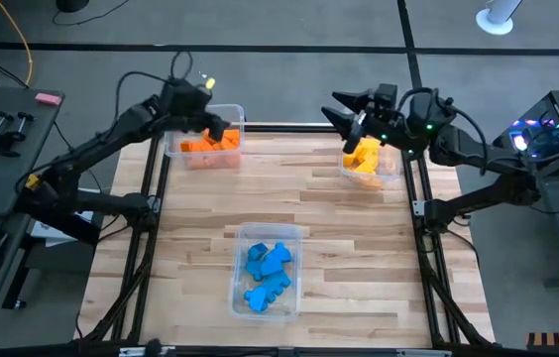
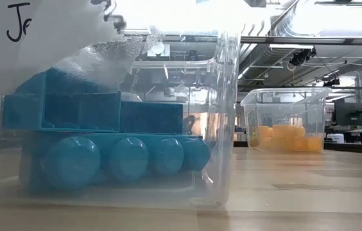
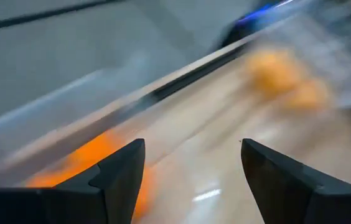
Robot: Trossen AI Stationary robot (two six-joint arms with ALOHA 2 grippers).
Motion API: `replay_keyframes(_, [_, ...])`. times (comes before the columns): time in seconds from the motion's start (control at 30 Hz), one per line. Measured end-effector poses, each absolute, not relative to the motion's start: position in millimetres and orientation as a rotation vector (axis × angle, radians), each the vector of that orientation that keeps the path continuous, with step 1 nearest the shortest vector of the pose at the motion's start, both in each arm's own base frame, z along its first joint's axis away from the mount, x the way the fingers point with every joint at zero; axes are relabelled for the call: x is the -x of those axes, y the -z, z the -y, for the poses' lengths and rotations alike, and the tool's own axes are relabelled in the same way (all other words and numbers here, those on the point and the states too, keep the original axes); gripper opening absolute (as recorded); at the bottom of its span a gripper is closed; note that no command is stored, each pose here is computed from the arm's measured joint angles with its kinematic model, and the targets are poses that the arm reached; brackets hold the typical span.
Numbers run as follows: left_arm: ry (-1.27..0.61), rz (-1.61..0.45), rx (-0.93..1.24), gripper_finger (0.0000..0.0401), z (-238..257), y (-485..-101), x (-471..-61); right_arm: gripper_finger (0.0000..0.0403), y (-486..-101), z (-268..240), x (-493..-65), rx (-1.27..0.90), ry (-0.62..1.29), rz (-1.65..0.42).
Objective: Sort blocks
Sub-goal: Return to Home Position
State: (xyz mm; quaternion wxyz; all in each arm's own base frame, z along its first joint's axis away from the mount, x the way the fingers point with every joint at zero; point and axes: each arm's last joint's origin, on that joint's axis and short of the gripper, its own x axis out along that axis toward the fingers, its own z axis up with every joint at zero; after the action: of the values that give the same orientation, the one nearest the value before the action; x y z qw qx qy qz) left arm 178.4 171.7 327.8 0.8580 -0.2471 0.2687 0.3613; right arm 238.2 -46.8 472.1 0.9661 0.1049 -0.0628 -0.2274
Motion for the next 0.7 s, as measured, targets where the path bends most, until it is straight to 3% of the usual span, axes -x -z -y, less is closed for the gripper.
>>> replay_keyframes(0.17, [-0.429, -0.229, 0.469, 0.0254, -152.8, -372.2, -185.2, 0.027, -473.4, 43.3, -217.6, -0.227, 0.462, 0.073])
replay_keyframes(0.27, [-0.342, -0.167, 0.416, 0.0254, -131.5, -375.1, -185.1, 0.027, -469.8, 40.4, -202.4, -0.271, 0.465, 0.004])
replay_keyframes(0.5, [-0.23, -0.05, 0.531, 0.0225, -82.2, -323.6, -177.2, 0.027, -457.1, 27.5, -171.3, -0.298, 0.472, -0.186])
replay_keyframes(0.7, [-0.25, 0.27, 0.595, 0.0148, -58.2, -291.2, -152.1, 0.0246, -443.9, 20.5, -150.2, -0.277, 0.469, -0.36])
